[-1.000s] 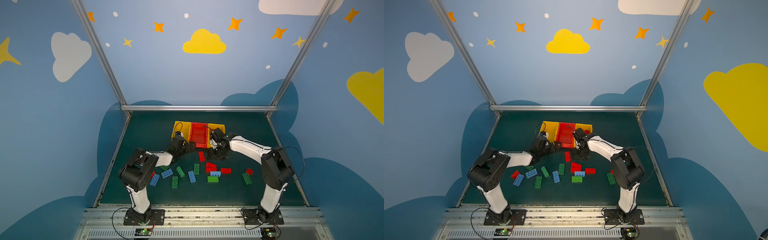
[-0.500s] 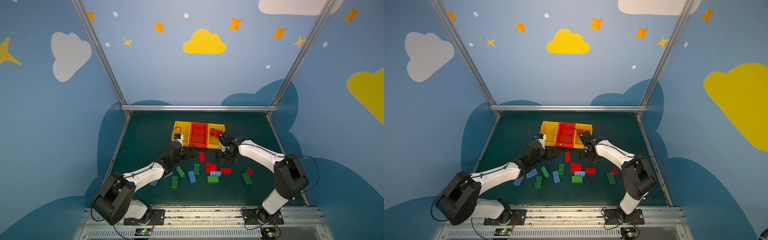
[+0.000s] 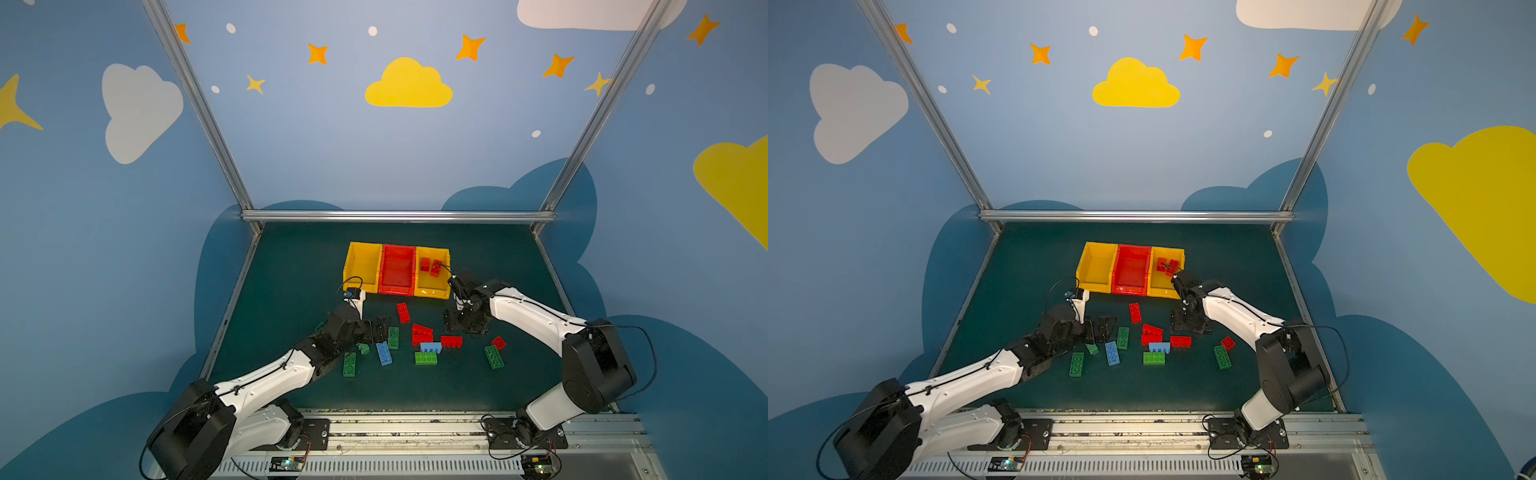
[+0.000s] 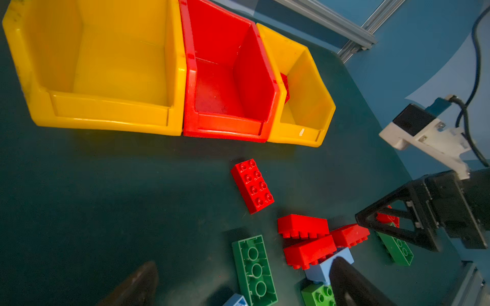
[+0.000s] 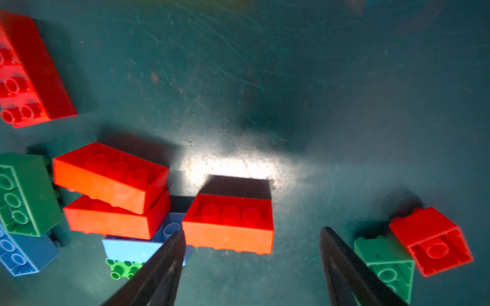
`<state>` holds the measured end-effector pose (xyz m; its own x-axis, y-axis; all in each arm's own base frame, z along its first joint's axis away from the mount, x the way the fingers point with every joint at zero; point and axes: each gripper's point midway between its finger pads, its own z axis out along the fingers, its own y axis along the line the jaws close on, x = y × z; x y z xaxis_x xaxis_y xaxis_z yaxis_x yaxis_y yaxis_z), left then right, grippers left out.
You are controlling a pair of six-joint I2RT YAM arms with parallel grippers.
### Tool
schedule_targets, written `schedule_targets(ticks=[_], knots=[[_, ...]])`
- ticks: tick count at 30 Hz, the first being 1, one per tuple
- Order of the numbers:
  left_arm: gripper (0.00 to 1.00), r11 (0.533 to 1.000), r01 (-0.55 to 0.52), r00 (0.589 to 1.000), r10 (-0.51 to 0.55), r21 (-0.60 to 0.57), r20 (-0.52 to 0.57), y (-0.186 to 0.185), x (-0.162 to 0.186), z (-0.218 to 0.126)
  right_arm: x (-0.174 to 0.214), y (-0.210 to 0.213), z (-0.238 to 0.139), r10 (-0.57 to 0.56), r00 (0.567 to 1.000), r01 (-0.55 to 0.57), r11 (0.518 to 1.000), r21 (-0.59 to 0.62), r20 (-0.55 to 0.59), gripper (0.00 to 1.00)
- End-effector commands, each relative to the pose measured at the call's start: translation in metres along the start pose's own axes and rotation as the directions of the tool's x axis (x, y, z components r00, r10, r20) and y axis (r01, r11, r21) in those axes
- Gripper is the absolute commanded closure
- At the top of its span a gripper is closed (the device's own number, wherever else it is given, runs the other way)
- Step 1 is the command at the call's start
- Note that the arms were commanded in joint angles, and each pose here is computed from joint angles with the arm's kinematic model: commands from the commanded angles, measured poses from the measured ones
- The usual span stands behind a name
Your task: Sort the legos into containers by color
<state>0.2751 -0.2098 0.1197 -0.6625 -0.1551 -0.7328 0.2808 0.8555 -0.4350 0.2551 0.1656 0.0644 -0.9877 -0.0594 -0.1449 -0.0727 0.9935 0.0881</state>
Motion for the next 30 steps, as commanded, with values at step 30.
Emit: schedule_targets(ticks=[30], knots=[[0.00, 0.999, -0.005, 1.000, 0.006, -0.043, 0.021, 0.017, 0.011, -0.022, 0.025, 0.003, 0.034, 0.059, 0.993, -0.048, 0.994, 0.102, -0.106, 0.58]])
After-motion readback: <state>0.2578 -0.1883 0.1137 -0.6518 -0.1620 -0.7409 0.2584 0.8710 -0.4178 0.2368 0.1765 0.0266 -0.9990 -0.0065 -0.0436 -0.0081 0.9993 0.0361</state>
